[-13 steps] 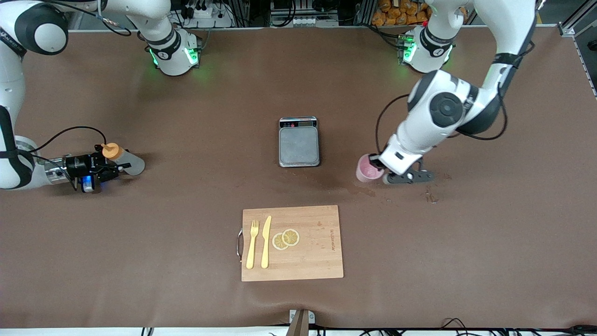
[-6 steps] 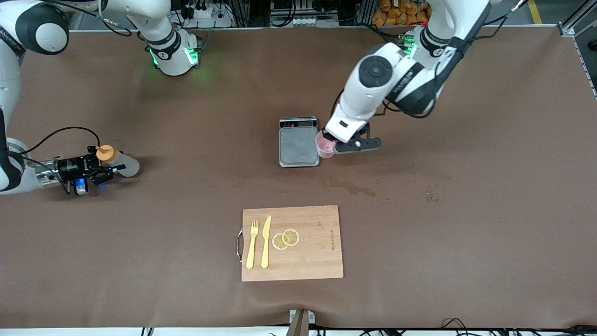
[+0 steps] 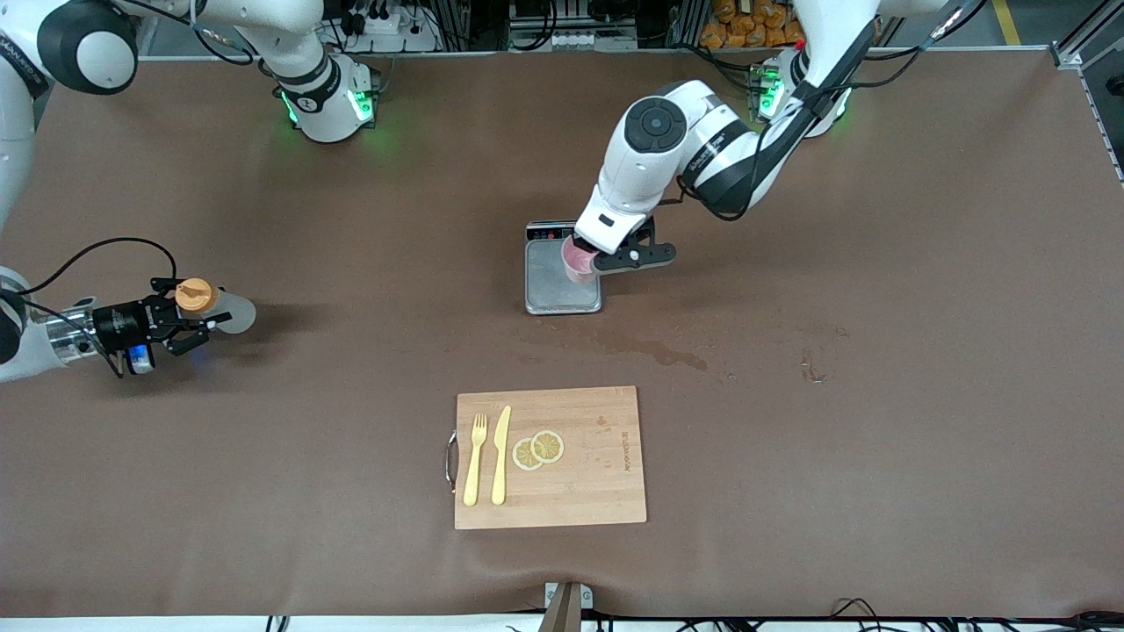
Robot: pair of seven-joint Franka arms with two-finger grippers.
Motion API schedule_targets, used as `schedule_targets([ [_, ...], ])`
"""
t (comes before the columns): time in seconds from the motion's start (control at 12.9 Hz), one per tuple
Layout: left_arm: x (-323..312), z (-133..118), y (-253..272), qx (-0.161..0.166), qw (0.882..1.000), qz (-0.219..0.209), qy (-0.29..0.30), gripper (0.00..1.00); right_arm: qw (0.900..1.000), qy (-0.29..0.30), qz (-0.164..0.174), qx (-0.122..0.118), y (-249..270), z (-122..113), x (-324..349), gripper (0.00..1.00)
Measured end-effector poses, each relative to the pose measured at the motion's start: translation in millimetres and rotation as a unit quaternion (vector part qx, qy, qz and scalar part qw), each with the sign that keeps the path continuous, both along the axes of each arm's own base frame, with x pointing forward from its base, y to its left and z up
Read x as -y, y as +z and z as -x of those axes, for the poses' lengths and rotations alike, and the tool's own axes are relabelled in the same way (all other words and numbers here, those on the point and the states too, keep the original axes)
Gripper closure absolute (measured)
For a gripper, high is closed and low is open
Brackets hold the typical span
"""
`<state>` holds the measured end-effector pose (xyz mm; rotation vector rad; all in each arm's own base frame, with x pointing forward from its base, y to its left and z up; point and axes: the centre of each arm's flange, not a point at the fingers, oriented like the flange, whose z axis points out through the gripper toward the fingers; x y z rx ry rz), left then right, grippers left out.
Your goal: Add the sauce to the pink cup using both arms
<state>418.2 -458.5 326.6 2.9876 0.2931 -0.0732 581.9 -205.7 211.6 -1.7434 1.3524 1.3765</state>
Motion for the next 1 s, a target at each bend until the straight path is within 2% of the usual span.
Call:
schedule_targets([
  [0.31,24,20,-30,0.015,0.999,-0.022,0.018,0.97,0.999,0.015,0.047,-0.021,44,-18,-27,0.53],
  [0.93,37,15,-56,0.018,0.999,-0.016,0.026,0.97,0.984,0.079,0.154,-0.045,94,-35,-92,0.53],
  [1.0,37,14,-56,0.018,0.999,-0.016,0.027,0.93,0.981,0.084,0.167,-0.045,100,-36,-97,0.53],
])
